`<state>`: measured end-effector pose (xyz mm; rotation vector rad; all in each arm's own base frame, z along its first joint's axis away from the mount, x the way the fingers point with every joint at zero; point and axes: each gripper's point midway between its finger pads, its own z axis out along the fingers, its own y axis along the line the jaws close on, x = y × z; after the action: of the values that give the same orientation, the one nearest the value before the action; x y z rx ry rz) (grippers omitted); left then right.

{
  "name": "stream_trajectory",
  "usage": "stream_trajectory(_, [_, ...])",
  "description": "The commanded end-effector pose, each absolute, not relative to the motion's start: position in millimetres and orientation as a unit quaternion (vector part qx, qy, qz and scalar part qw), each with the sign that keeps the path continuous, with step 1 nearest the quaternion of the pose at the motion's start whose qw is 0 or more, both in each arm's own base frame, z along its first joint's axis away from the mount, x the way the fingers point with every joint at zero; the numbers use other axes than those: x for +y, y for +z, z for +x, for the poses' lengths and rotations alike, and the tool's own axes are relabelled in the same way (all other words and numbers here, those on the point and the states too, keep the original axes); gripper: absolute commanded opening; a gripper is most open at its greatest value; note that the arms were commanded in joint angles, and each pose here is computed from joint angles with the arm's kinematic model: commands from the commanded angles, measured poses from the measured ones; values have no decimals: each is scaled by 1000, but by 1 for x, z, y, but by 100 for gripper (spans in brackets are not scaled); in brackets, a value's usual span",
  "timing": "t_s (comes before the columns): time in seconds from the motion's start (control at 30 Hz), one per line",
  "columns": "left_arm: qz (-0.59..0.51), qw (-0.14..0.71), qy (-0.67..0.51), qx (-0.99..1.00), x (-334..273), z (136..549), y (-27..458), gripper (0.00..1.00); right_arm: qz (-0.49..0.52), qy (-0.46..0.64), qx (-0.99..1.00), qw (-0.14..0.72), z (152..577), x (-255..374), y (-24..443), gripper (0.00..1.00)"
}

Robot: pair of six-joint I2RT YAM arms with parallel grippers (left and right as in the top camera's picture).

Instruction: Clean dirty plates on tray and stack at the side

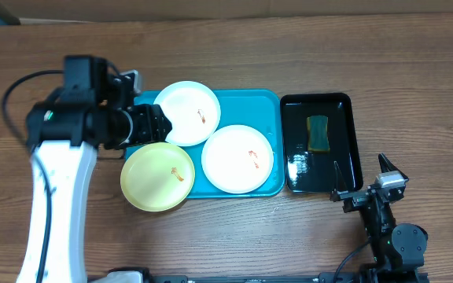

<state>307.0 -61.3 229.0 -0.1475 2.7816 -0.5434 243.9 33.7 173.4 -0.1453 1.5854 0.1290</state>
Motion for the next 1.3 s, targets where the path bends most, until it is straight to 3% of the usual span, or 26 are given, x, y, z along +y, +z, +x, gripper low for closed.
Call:
stream_trajectory(0.0, [-30,92,-202,975,-81,310,201,47,-64,60,710,699,244,34,172,100])
stream_trajectory(0.13, [-3,49,-171,984,-95,311,166,39,-64,60,710,699,244,34,172,100])
stream_trajectory(0.43, [19,14,-108,994,-125,326,107,45,-68,65,709,699,244,36,172,100])
stream_trajectory(0.6, [14,-5,-90,996,-129,329,86,44,-113,130,688,705,236,62,183,100])
stream_trajectory(0.73, [13,-18,-73,997,-124,329,74,44,-30,197,701,685,235,58,191,100])
stream_trajectory(0.93, [13,-26,-70,997,-122,323,59,44,-2,185,709,681,231,49,226,100])
stream_trajectory(1.1, [13,-23,-71,997,-122,321,46,44,14,170,756,632,244,45,251,100])
stream_trajectory(1.27, [14,-10,-75,997,-123,323,33,44,17,151,839,523,279,47,269,100])
